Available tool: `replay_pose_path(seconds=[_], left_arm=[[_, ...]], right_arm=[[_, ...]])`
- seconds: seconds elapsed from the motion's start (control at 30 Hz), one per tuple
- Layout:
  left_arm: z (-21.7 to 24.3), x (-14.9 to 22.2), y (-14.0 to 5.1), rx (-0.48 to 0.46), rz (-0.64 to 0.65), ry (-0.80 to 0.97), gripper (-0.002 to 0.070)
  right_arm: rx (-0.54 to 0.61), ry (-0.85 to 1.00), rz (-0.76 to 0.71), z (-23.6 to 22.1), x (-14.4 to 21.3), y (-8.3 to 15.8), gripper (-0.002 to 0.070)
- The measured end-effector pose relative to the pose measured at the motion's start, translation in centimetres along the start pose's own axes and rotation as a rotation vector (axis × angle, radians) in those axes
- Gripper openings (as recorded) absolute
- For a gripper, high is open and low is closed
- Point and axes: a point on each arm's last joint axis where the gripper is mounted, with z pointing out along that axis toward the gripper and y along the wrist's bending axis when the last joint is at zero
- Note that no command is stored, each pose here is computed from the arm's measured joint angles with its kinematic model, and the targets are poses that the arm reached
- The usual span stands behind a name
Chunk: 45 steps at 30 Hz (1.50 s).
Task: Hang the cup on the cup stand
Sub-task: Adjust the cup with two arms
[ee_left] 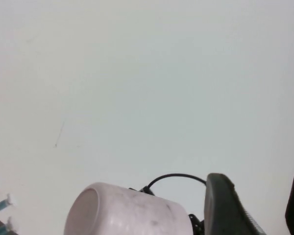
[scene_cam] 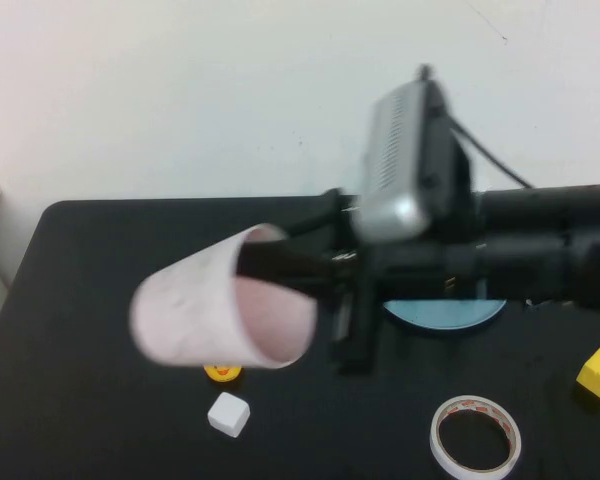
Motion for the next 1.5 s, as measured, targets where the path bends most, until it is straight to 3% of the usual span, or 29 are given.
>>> replay_pose_path(seconds=[0.23, 0.53, 0.6, 0.73, 0.83, 0.97, 1.13, 1.5], left_arm=[[0.0, -0.1, -0.2, 0.019, -0.059, -0.010, 0.0259], [0.0, -0.1, -0.2, 0.022, -0.067, -0.013, 0.0235], [0.0, -0.1, -0.2, 0.022, -0.070, -0.013, 0.0288], [0.0, -0.1, -0.2, 0.022, -0.200, -0.005, 0.0572], [0.2, 0.1, -0.2, 0.019, -0.324, 0.021, 0.0657], [0.5, 0.2, 0.0, 0.002, -0.394, 0.047, 0.0686], [0.9, 0.3, 0.2, -0.023, -0.430, 0.059, 0.0691], [1.1, -0.1, 0.9, -0.053, -0.465, 0.015, 0.0692]], right_arm=[[0.038, -0.019, -0.182, 2.1, -2.9, 1.9, 0.0034], [0.036, -0.071, -0.227, 2.2, -4.8, 2.0, 0.0034], [0.018, -0.083, -0.235, 2.2, -5.0, 2.1, 0.0034], [0.009, -0.093, -0.243, 2.2, -5.3, 2.2, 0.0034], [0.006, -0.101, -0.248, 2.2, -5.5, 2.3, 0.0034], [-0.007, -0.123, -0.276, 2.6, -6.5, 3.0, 0.0034], [-0.034, -0.144, -0.392, 4.3, -7.8, 5.7, 0.0033], [-0.048, -0.106, -0.528, 8.3, -7.1, 9.3, 0.0031]])
